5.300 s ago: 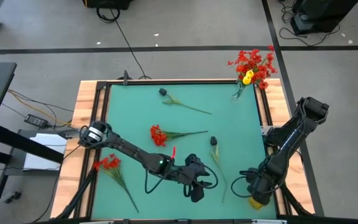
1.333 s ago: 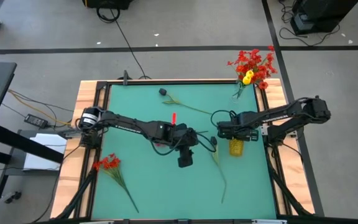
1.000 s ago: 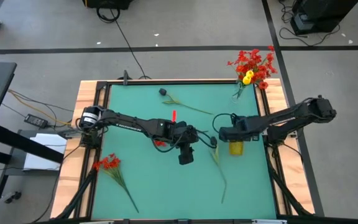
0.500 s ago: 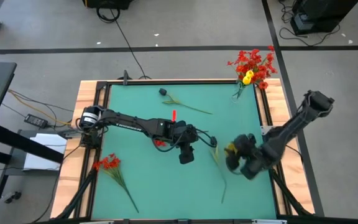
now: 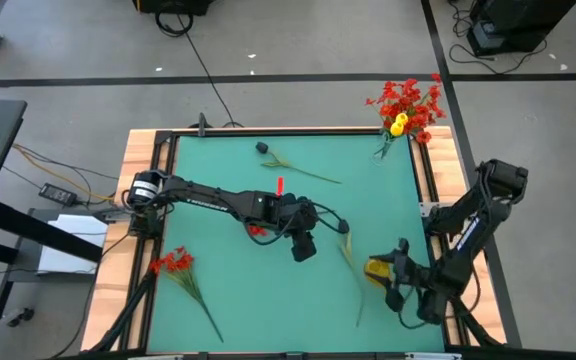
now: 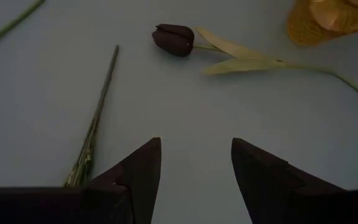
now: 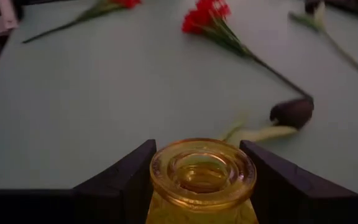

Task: Sort flowers into vase by color
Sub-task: Adjust the yellow vase on the table, then put the bottom black flower into the yellow vase

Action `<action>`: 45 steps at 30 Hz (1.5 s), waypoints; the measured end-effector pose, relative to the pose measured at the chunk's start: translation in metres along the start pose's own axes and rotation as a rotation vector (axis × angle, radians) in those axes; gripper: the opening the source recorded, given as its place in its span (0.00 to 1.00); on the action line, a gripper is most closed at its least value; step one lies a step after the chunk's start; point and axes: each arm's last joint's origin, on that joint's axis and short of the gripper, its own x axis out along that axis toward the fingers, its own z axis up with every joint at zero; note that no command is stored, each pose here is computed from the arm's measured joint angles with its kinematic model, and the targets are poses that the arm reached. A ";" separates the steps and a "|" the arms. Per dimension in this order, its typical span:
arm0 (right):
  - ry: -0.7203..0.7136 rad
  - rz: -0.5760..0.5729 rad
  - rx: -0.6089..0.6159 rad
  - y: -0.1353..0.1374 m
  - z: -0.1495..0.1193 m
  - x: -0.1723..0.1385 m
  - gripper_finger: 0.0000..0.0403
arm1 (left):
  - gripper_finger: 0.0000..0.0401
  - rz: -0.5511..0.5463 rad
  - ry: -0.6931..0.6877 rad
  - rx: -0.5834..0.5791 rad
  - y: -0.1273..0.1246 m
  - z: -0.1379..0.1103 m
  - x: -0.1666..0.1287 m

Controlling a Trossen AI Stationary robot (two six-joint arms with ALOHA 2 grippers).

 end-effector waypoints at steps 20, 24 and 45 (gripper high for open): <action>0.047 0.151 -0.166 -0.003 -0.013 -0.036 0.89 | 0.50 -0.024 0.009 -0.239 -0.016 -0.007 -0.003; 0.086 0.188 -0.135 -0.010 0.003 -0.044 0.96 | 0.50 -0.026 0.011 -0.317 -0.017 -0.008 -0.003; 0.539 0.005 0.561 -0.066 0.095 0.044 0.73 | 0.50 -0.026 -0.271 -0.329 -0.004 0.025 -0.045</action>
